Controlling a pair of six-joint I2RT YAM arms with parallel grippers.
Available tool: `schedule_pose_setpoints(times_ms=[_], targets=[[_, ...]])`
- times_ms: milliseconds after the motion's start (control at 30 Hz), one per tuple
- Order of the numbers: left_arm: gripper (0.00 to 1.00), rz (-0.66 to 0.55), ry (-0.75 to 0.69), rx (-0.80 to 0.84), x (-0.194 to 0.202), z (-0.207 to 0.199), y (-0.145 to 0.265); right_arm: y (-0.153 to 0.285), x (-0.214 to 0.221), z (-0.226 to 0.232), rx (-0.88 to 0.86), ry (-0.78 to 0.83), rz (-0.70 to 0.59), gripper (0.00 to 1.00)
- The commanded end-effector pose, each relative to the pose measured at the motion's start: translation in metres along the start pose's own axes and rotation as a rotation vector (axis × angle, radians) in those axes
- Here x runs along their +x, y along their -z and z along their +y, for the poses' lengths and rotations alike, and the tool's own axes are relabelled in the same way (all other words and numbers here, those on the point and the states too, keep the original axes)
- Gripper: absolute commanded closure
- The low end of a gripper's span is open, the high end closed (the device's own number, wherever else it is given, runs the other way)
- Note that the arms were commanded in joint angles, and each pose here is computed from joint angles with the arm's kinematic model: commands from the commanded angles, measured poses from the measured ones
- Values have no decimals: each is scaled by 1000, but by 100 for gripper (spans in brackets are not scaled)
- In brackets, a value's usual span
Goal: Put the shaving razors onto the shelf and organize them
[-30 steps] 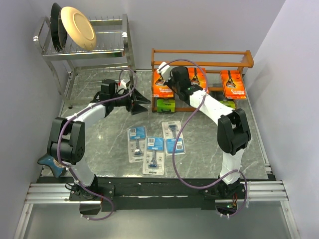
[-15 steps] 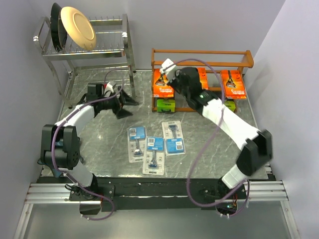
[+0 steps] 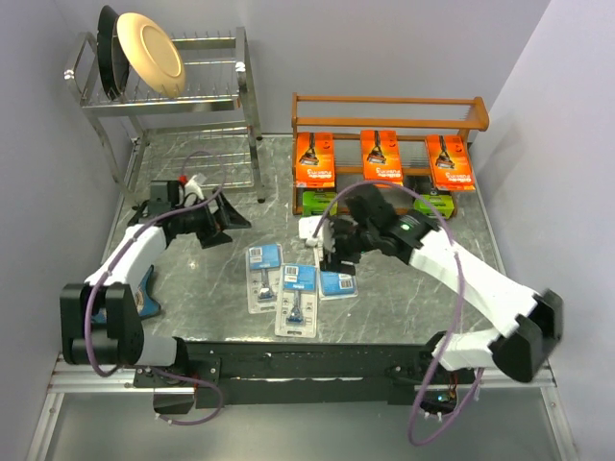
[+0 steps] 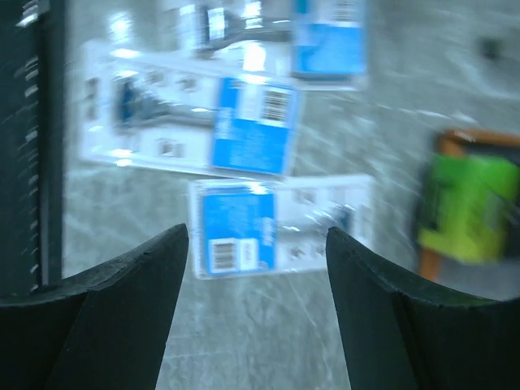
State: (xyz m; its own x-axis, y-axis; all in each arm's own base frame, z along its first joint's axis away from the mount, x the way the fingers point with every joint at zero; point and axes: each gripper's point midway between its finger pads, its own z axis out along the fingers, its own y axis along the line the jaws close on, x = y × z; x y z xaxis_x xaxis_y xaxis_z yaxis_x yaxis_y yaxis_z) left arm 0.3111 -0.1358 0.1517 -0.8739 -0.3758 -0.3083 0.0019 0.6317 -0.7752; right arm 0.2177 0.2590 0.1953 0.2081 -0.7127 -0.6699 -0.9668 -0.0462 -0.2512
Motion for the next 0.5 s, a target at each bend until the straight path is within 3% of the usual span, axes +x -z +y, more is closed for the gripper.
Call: schedule_pose_setpoints(times_ms=[0, 100, 133, 200, 233, 333, 400, 467], targets=[[1, -87, -28, 6, -6, 5, 24, -25, -14, 22, -223, 94, -5, 26], [1, -169, -9, -99, -10, 18, 40, -56, -35, -2, -115, -138, 7, 31], [0, -216, 11, -168, -14, 29, 46, -62, -37, -3, -52, -362, 18, 30], [1, -259, 45, -197, -12, 34, 55, -76, -39, -15, 58, -521, 26, 29], [1, -277, 67, -206, -13, 38, 59, -83, -33, -4, 66, -694, 49, 31], [1, -325, 155, -192, -14, 45, 67, -90, -17, 21, 83, -977, 83, 42], [1, -344, 192, -187, -13, 48, 70, -96, -14, 36, 75, -1042, 113, 51], [0, -363, 211, -191, -13, 51, 75, -102, -12, 46, 73, -1080, 144, 48]])
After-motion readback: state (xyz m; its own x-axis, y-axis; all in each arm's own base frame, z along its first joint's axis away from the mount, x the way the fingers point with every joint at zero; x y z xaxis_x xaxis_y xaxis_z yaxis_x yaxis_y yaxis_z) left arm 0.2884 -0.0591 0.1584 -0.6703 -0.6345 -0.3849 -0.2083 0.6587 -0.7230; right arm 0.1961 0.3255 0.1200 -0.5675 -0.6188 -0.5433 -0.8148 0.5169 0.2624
